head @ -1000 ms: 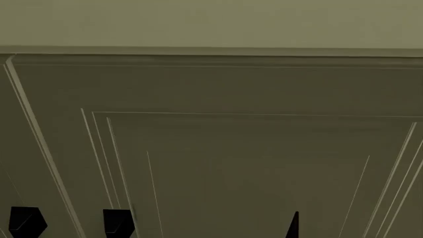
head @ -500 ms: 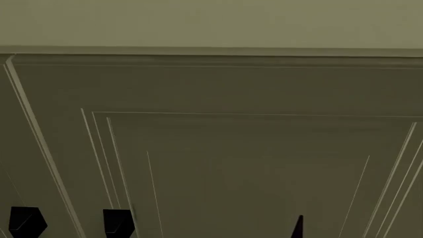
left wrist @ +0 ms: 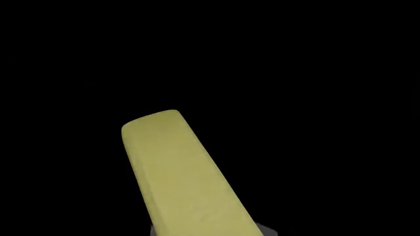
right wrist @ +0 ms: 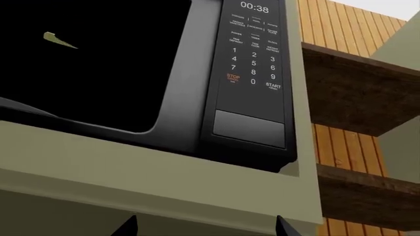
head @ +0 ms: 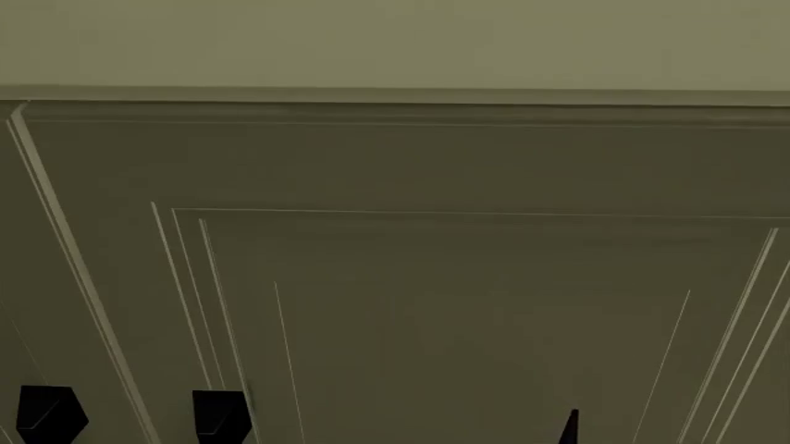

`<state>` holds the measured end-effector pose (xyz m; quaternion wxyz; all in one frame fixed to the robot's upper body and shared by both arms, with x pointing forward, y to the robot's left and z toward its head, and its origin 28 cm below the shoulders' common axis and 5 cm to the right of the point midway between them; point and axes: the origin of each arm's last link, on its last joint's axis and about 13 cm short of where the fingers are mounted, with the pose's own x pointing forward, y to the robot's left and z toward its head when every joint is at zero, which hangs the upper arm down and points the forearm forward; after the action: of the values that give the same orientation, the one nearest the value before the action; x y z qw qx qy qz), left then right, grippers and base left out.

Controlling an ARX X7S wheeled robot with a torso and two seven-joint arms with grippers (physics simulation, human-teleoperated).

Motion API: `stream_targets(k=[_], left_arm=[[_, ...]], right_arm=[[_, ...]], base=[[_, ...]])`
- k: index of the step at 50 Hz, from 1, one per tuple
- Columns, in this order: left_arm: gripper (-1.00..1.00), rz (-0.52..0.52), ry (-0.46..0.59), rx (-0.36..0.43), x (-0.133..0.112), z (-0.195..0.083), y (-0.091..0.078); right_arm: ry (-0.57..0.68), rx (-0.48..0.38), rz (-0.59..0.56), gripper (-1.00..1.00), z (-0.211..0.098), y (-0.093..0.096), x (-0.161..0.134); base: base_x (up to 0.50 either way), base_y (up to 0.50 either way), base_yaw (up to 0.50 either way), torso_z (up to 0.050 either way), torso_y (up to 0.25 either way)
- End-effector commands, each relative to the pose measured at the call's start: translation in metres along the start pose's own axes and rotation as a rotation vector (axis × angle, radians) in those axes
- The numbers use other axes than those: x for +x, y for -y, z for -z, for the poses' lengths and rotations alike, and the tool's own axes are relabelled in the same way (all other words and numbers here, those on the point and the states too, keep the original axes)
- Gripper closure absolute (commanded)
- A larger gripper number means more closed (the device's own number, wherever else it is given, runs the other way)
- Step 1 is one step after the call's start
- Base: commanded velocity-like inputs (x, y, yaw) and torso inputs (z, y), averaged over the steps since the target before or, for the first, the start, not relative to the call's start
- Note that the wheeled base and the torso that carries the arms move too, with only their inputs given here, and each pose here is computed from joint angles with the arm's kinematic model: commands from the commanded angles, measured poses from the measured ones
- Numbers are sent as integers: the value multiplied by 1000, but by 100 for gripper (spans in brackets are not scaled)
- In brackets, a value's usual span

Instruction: Pick the butter stick from the counter and place it in the microwave.

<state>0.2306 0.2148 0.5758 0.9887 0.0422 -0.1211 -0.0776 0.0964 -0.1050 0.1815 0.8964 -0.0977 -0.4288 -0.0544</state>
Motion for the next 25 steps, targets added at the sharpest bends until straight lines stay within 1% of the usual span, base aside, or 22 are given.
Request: stream_targets(k=[1, 3, 6, 8, 14, 15, 19, 25], left_arm=[[100, -3, -22, -31, 13, 7, -2], [100, -18, -34, -51, 16, 9, -5], [100, -28, -40, -53, 20, 12, -8], [100, -36, -56, -82, 23, 15, -11], [100, -57, -71, -80, 27, 19, -14], [100, -47, -82, -89, 27, 20, -14], [100, -66, -93, -78, 31, 26, -17], [100, -74, -109, -96, 37, 31, -19]], right_arm=[[-9, -38, -6, -100, 1, 3, 0], [-9, -39, -6, -100, 0, 3, 0], [-11, -40, -7, -100, 1, 2, 0], [-9, -40, -8, -100, 1, 2, 1], [-9, -40, -10, -100, 2, 1, 2], [-9, -40, -10, -100, 2, 1, 2], [-7, -38, -9, -100, 2, 2, 2], [-8, -42, -7, -100, 1, 3, 0]], base=[[0, 0, 0, 0, 0], [0, 0, 0, 0, 0], [0, 0, 0, 0, 0], [0, 0, 0, 0, 0], [0, 0, 0, 0, 0], [0, 0, 0, 0, 0], [0, 0, 0, 0, 0], [0, 0, 0, 0, 0]])
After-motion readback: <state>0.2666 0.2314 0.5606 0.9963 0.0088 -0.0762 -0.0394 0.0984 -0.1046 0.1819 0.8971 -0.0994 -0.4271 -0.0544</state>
